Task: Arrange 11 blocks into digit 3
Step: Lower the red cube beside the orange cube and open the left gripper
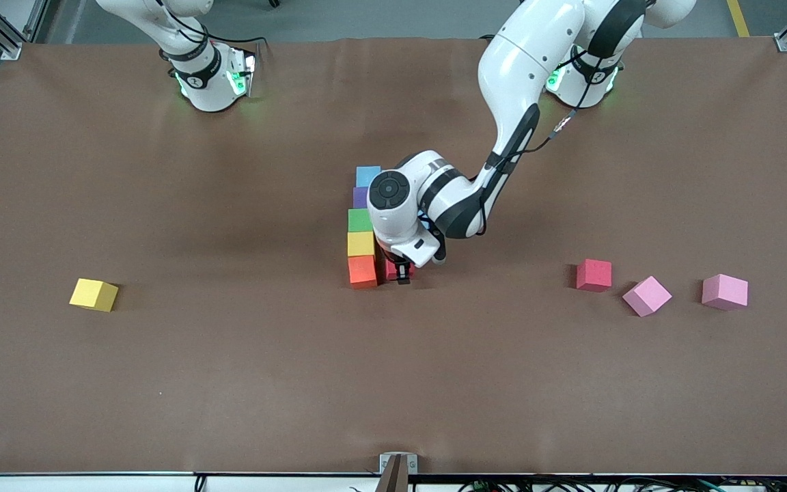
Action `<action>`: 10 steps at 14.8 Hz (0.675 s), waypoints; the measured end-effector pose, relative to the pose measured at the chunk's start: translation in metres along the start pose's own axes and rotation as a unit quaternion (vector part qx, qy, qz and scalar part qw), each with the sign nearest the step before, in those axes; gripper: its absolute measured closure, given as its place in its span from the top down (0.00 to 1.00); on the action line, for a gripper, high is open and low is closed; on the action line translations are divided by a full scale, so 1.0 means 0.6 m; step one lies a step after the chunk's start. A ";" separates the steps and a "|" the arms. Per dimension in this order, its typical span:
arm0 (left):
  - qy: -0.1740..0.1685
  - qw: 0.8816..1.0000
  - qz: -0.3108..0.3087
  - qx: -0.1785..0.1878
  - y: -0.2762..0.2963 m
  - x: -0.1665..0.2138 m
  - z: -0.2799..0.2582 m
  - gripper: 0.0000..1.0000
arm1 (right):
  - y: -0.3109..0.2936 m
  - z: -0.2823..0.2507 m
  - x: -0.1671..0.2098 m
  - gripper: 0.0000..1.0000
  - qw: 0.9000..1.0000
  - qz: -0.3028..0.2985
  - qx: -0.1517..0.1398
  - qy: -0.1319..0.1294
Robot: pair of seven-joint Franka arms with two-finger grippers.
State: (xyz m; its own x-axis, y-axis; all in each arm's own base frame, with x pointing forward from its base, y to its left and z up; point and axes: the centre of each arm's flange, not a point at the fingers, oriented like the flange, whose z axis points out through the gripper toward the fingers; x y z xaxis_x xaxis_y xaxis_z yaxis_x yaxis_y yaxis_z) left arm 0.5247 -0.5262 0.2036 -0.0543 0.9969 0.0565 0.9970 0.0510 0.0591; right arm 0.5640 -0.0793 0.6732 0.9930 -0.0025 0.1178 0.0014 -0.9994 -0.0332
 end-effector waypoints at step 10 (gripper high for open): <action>-0.005 1.000 0.004 -0.007 0.000 -0.014 0.005 0.59 | -0.030 0.003 0.004 1.00 1.000 -0.016 0.002 0.000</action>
State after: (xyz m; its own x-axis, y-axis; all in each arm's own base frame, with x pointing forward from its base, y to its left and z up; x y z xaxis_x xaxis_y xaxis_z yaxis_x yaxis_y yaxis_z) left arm 0.5255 -0.5344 0.2002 -0.0465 0.9979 0.0462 0.9965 0.0431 0.0720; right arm 0.5669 -0.0613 0.6725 0.9926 0.0295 0.1179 0.0338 -0.9989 -0.0339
